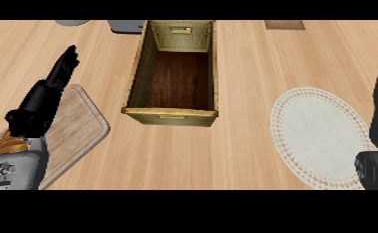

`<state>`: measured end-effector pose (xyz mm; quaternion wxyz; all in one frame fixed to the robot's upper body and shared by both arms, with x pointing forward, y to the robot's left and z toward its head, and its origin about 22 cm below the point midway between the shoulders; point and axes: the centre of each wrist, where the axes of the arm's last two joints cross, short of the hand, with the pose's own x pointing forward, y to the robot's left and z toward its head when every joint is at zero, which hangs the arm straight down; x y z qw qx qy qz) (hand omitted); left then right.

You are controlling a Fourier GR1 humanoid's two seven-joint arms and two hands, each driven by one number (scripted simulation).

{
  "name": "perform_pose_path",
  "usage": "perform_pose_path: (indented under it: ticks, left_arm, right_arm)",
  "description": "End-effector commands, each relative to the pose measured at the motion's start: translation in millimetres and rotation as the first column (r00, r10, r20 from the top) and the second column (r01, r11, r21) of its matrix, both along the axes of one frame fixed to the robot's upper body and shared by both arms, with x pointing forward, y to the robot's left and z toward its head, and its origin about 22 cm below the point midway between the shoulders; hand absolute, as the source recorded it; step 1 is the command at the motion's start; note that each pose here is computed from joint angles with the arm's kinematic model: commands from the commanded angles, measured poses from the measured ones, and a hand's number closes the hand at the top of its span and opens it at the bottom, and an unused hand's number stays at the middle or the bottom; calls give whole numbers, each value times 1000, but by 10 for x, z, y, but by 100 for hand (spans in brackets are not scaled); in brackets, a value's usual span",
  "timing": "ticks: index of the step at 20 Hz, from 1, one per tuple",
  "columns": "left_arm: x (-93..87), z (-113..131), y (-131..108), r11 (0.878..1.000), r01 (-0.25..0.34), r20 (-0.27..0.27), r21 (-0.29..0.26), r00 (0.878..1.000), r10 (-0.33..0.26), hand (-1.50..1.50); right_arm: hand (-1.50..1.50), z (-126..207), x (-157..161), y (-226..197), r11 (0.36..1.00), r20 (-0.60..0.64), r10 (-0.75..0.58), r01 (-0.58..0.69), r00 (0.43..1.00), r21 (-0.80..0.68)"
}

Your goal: Pick the cupcake from the placemat and place it in the basket

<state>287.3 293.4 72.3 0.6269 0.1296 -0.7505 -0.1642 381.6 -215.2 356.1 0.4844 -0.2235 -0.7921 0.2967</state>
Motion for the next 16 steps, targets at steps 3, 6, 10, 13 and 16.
perform_pose_path:
  ticks: [3, 6, 10, 13, 16]
  left_arm:
    - [51, 55, -16, 1000, -8, 15, -2, 1000, 8, 0]
    - [-79, -22, -144, 1000, 27, 8, -10, 1000, -27, 0]
    - [59, 38, -1, 1000, 9, -20, -1, 1000, -9, 0]
    - [81, 84, -35, 1000, 18, 9, -11, 1000, -18, 0]
    - [38, 57, 32, 1000, 21, -1, -13, 1000, -21, 0]
  right_arm:
    - [150, 558, -163, 700, 997, -73, 78, -80, 994, -25]
    - [150, 532, -65, 1043, 995, -107, 87, -92, 990, -41]
    - [150, 685, -104, 1401, 995, -170, 83, -91, 982, -45]
    - [150, 576, 5, 1540, 992, -222, 90, -107, 971, -65]
    - [150, 733, 6, 1551, 985, -270, 89, -125, 959, -119]
